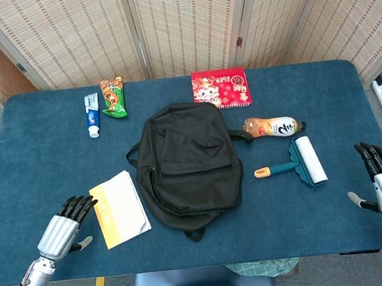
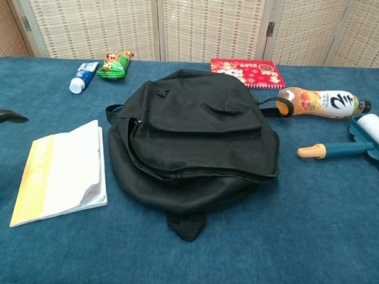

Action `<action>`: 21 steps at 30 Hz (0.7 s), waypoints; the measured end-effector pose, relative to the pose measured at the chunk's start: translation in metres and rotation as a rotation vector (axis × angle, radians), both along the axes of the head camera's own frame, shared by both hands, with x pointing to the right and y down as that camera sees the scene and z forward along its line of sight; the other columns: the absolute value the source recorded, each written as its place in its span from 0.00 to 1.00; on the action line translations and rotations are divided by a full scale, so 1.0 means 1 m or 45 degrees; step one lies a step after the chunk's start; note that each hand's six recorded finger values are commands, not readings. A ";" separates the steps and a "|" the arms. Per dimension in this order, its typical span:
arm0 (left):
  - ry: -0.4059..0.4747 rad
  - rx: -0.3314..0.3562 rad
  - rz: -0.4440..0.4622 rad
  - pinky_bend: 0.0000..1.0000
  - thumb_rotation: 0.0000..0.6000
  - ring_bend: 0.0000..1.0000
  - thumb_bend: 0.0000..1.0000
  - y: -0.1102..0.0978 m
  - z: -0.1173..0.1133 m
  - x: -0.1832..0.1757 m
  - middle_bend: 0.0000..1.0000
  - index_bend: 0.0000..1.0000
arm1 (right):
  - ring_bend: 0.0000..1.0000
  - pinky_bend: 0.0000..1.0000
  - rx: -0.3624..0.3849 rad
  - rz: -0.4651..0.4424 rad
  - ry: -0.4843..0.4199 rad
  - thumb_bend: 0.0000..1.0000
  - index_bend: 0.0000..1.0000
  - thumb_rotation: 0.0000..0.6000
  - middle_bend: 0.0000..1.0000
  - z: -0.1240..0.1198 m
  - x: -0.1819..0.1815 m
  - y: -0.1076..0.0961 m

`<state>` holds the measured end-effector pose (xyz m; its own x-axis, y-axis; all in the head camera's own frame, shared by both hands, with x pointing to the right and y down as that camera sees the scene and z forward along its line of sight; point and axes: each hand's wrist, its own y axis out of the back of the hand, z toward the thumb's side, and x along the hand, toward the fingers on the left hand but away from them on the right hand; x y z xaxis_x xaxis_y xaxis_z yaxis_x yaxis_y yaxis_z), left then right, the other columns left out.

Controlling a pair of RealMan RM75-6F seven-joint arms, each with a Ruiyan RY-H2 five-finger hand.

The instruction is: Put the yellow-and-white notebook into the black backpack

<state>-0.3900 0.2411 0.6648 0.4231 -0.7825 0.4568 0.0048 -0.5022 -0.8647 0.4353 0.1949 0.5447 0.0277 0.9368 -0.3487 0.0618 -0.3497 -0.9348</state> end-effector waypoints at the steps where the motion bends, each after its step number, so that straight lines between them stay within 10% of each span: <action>1: 0.002 -0.003 0.006 0.15 1.00 0.12 0.23 0.000 0.003 0.001 0.14 0.12 | 0.11 0.12 -0.001 0.001 -0.002 0.05 0.00 1.00 0.11 0.000 0.000 0.000; 21: 0.005 -0.035 0.072 0.15 1.00 0.12 0.23 0.006 0.033 0.015 0.14 0.12 | 0.11 0.12 -0.003 0.016 -0.007 0.05 0.00 1.00 0.10 0.000 0.000 0.002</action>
